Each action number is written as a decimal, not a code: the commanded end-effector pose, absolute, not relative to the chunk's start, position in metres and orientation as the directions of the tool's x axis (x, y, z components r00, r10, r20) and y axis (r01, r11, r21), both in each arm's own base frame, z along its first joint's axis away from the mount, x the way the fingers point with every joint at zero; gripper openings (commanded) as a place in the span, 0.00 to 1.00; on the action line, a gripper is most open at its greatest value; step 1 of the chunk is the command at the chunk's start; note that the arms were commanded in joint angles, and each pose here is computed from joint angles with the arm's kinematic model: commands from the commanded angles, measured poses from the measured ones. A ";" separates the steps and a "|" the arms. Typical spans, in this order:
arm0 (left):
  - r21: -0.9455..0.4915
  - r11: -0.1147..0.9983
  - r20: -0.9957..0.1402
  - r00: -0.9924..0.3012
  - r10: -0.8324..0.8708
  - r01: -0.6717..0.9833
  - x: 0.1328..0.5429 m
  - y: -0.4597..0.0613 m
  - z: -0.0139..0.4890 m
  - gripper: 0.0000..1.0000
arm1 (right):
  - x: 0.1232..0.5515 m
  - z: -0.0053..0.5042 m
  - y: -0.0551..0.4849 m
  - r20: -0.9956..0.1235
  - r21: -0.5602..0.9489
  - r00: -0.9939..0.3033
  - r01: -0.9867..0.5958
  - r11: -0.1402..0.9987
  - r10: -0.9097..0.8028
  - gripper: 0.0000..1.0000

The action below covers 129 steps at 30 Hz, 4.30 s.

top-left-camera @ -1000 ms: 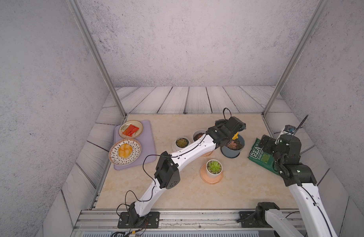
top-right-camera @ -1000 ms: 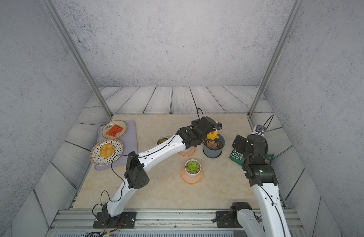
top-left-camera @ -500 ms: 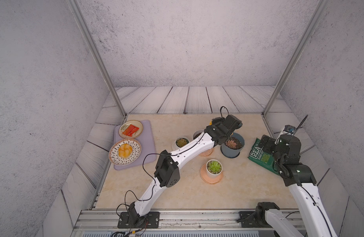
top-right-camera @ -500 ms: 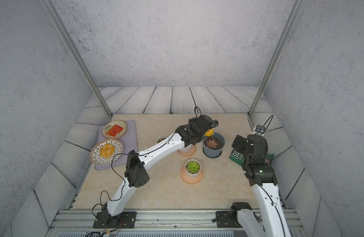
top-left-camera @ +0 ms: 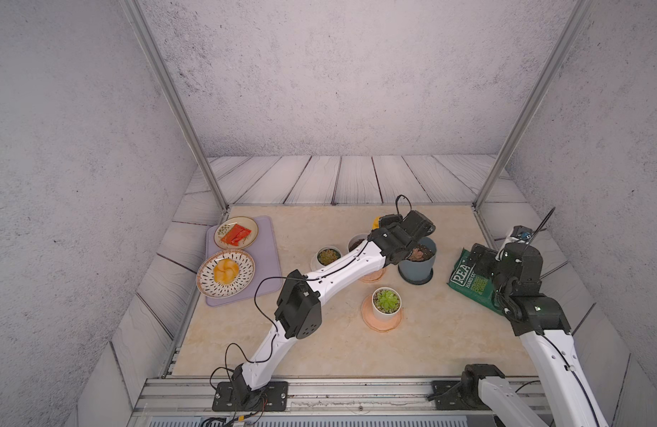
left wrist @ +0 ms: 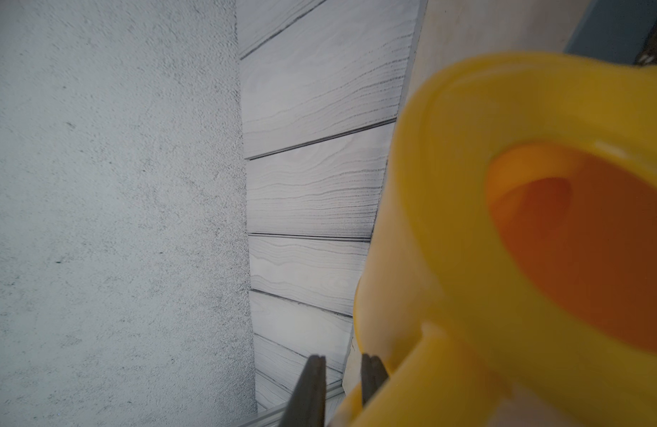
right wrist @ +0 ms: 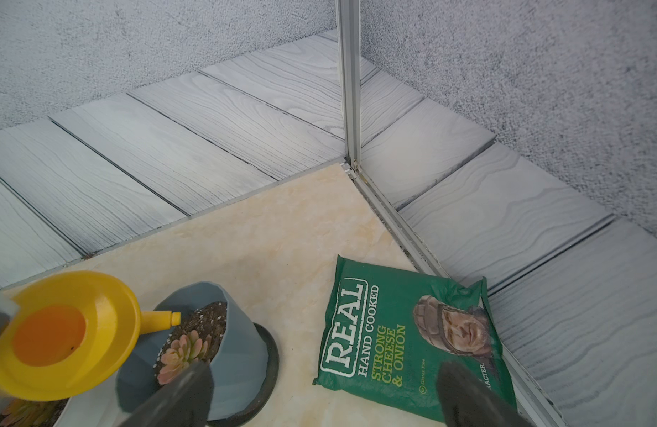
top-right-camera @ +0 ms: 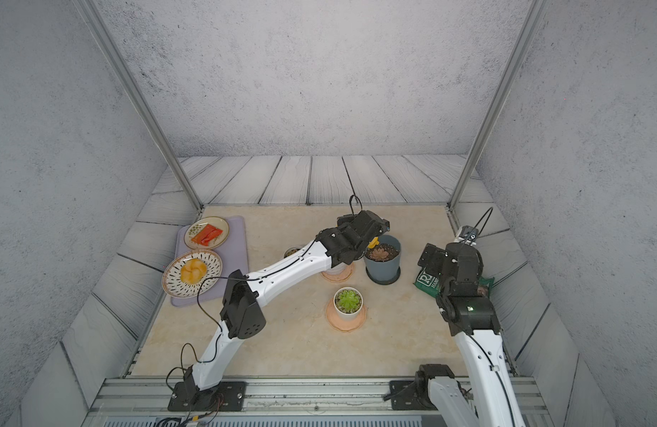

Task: Water the succulent around the soil edge
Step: Water the soil of the potted plant with water.

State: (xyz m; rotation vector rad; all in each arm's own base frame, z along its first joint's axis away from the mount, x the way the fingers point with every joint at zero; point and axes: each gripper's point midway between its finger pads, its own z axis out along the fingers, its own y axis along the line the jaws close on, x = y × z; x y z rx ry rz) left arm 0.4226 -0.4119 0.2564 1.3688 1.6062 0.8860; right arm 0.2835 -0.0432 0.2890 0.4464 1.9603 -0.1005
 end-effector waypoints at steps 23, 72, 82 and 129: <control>0.937 0.132 -0.120 -0.056 0.991 0.325 0.394 -0.397 0.296 0.00 | 0.282 0.294 -0.045 -0.909 0.143 -0.323 0.353 0.925 0.264 0.99; 0.925 0.039 -0.088 0.112 0.990 0.378 0.332 -0.444 0.286 0.00 | 0.276 0.304 -0.046 -0.918 0.156 -0.292 0.354 0.922 0.267 0.99; 0.919 0.052 -0.110 0.127 0.986 0.391 0.338 -0.463 0.276 0.00 | 0.274 0.306 -0.046 -0.921 0.159 -0.282 0.355 0.921 0.268 0.99; 0.925 0.175 -0.217 0.089 0.972 0.336 0.394 -0.480 0.280 0.00 | 0.276 0.304 -0.045 -0.919 0.166 -0.284 0.349 0.922 0.273 0.99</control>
